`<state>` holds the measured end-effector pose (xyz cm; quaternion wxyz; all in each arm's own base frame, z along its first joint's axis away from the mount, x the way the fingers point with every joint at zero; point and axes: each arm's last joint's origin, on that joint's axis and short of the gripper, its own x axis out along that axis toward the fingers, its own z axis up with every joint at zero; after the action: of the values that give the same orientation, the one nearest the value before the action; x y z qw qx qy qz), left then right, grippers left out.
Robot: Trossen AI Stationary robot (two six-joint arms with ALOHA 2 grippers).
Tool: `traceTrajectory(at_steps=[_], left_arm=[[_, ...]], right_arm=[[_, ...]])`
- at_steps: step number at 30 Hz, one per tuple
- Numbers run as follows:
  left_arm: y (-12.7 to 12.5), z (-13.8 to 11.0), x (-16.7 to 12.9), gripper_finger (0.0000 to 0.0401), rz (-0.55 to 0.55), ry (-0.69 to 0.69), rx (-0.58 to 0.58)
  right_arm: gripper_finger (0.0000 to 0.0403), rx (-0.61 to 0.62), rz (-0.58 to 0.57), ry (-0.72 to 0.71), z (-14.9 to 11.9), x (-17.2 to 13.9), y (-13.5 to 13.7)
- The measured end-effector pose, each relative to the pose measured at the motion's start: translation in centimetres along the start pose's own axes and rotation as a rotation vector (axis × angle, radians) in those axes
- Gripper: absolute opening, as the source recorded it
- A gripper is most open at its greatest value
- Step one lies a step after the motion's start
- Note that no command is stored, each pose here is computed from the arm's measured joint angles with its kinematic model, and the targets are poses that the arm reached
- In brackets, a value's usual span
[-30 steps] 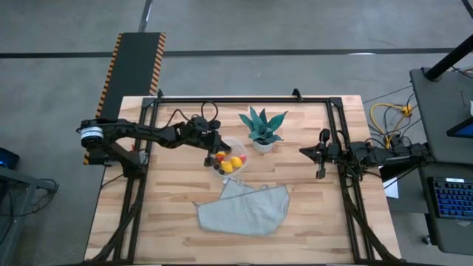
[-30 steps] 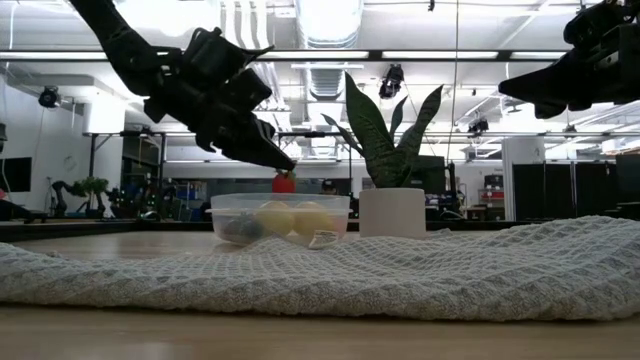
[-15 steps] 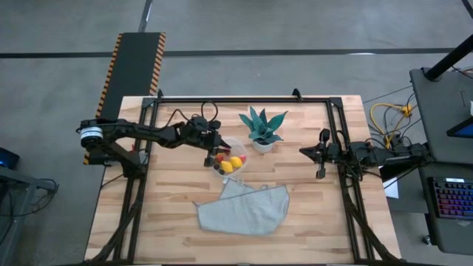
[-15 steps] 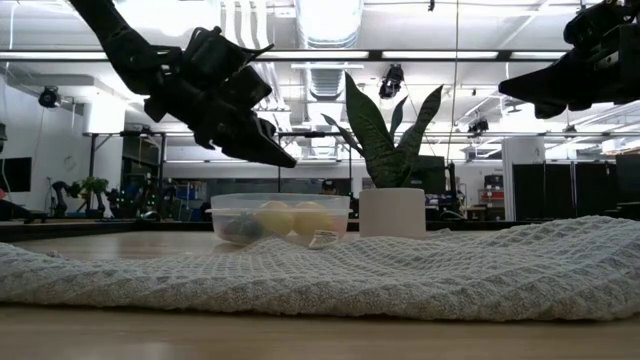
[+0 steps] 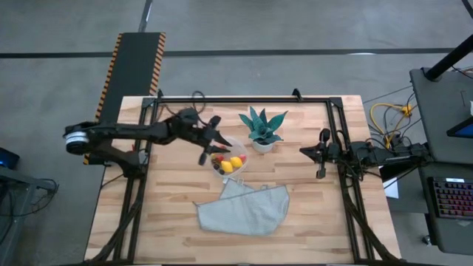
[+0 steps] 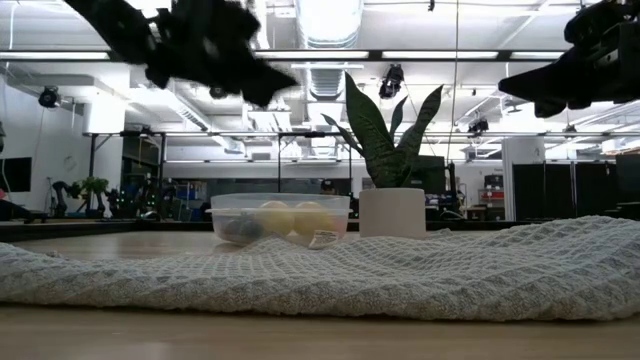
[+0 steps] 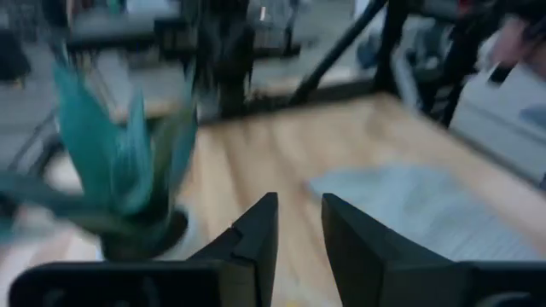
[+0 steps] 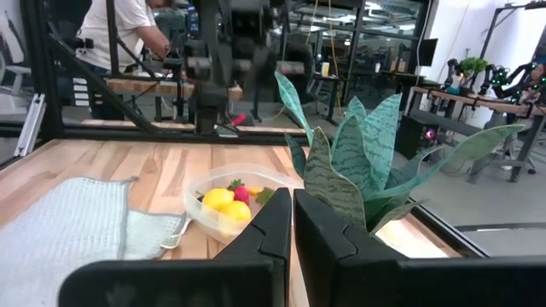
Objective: Pick and placing Produce into tupperware
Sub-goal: Return to Home Position
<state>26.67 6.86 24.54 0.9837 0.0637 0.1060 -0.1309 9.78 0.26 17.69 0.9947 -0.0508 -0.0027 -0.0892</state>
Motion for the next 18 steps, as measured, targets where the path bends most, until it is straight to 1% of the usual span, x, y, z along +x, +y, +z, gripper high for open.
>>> traceTrajectory(at_steps=[4, 8, 13, 15, 18], left_arm=[[-1.1, 3.1, -2.6, 0.0057, -0.007, -0.116, 0.045], [-2.8, 5.2, -5.5, 0.0037, 0.016, -0.17, 0.082], [-5.4, 6.3, -8.5, 0.0008, 0.093, -0.143, 0.156], [-6.4, 6.7, -9.5, 0.0002, 0.112, -0.158, 0.169], [-7.7, 7.1, -11.1, 0.0001, 0.104, -0.173, 0.177]], right_arm=[[0.0009, 0.009, 0.003, -0.032, 0.3, 0.0, 0.0], [0.0009, 0.02, 0.023, -0.071, 1.2, -0.1, -0.1], [0.0009, 0.05, 0.122, -0.123, 2.8, -0.5, 0.0], [0.0009, 0.052, 0.133, -0.129, 3.1, -0.6, -0.1], [0.0009, 0.052, 0.133, -0.124, 3.1, -0.5, -0.1]])
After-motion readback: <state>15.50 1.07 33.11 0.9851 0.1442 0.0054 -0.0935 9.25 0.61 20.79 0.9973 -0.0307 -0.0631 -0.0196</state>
